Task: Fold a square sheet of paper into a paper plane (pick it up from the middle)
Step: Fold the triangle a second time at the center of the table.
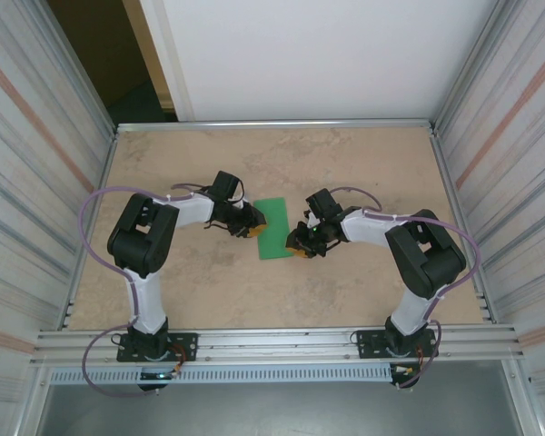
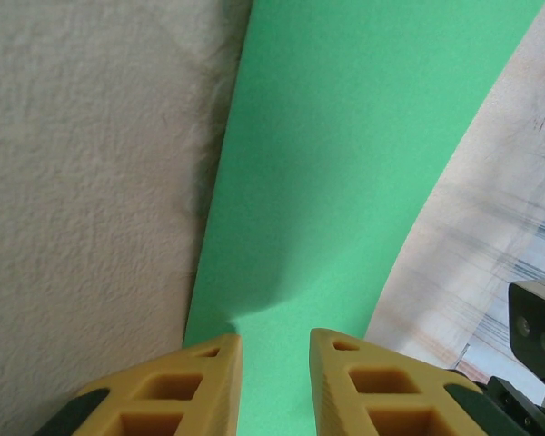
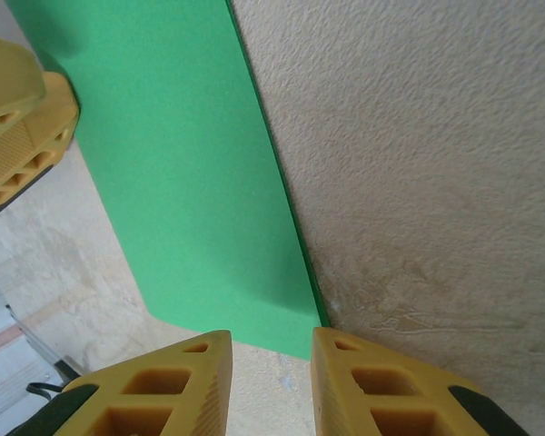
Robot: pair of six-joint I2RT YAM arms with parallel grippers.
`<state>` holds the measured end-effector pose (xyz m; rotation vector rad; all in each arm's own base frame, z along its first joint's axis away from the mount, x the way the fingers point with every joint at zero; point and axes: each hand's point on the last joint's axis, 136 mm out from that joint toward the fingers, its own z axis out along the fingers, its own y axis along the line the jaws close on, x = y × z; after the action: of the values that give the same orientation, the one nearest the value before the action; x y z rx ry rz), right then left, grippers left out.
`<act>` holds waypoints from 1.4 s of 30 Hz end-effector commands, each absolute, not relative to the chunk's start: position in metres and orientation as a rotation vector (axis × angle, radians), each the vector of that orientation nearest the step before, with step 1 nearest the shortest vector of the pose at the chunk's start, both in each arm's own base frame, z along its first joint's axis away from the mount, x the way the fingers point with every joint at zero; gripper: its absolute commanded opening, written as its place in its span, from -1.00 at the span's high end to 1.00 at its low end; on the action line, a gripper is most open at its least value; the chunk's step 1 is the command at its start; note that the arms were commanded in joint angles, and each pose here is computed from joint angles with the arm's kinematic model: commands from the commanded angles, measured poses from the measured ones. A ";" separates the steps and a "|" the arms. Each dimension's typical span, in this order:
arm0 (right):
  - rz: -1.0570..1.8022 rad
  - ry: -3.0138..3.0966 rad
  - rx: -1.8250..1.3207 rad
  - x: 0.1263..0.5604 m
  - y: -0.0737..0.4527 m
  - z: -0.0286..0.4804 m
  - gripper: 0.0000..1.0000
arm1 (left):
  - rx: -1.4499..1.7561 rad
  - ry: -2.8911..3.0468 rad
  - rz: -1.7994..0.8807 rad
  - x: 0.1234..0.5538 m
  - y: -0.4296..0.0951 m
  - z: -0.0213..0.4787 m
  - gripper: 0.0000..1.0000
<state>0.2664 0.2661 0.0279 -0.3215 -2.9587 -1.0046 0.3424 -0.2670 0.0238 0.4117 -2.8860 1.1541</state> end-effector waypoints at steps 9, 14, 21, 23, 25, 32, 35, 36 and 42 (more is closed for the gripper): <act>-0.955 -2.950 -0.277 0.264 0.264 0.021 0.37 | 0.523 -2.817 0.947 0.314 -0.247 -0.016 0.44; -0.976 -2.939 -0.247 0.265 0.269 0.023 0.37 | 0.524 -2.812 0.948 0.313 -0.247 -0.017 0.44; -1.027 -2.945 -0.242 0.268 0.272 0.031 0.39 | 0.522 -2.811 0.948 0.313 -0.247 -0.017 0.44; -1.041 -2.955 -0.245 0.269 0.271 0.034 0.39 | 0.522 -2.810 0.946 0.312 -0.247 -0.017 0.44; -1.077 -2.956 -0.252 0.271 0.271 0.037 0.39 | 0.522 -2.810 0.946 0.312 -0.247 -0.017 0.44; -1.187 -2.927 -0.240 0.279 0.280 0.041 0.32 | 0.518 -2.806 0.948 0.312 -0.247 -0.018 0.44; -1.203 -2.932 -0.236 0.284 0.283 0.039 0.29 | 0.514 -2.807 0.948 0.311 -0.247 -0.017 0.44; -1.206 -2.934 -0.234 0.286 0.284 0.038 0.26 | 0.514 -2.808 0.949 0.311 -0.247 -0.018 0.44; -1.222 -2.931 -0.238 0.293 0.288 0.033 0.15 | 0.513 -2.807 0.950 0.311 -0.247 -0.018 0.44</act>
<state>0.2844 0.2842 0.0313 -0.2223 -2.9432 -1.1860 0.3425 -0.2666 0.0240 0.4166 -2.8751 1.1697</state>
